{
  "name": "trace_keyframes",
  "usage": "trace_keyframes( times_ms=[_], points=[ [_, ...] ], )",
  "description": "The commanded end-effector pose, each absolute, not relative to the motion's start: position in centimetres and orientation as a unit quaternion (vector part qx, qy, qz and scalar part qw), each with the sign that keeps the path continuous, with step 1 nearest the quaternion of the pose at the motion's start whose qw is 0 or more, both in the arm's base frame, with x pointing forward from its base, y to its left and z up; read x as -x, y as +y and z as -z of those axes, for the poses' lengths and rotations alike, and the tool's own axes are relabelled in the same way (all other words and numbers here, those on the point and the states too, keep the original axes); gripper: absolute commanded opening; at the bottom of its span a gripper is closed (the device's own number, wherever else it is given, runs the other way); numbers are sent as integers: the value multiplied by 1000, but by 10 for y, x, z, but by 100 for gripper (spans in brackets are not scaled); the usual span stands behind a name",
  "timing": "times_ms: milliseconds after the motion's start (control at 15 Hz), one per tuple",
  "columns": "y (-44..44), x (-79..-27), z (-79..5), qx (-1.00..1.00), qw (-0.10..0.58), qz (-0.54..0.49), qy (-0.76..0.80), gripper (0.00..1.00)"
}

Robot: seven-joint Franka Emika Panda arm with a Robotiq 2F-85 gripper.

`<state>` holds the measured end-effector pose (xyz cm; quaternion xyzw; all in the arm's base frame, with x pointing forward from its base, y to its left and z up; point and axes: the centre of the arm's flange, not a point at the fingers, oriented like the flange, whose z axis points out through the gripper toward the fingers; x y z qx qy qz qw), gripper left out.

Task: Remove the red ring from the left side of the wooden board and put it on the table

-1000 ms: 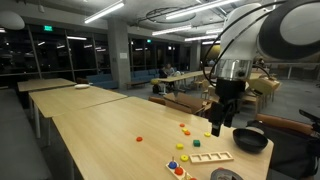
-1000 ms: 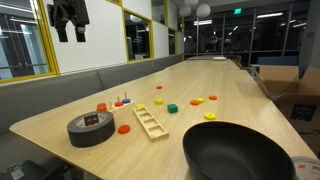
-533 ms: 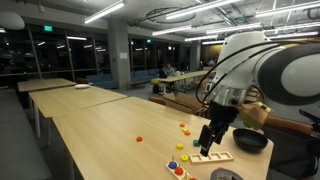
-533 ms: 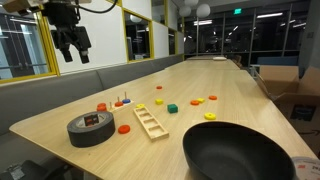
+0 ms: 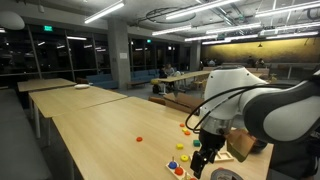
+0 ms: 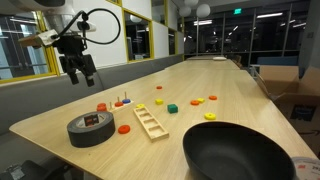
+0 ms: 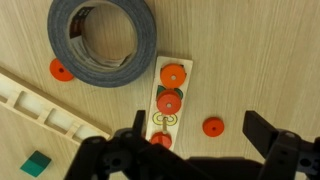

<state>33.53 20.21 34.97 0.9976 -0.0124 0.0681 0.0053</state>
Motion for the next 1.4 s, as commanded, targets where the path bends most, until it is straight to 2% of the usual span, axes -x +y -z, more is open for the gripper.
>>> trace_keyframes(
  times_ms=[0,1333],
  points=[
    [208,-356,-319,-998,14,-61,-20,100],
    [183,-418,-248,-998,6,-1,-59,100]
  ],
)
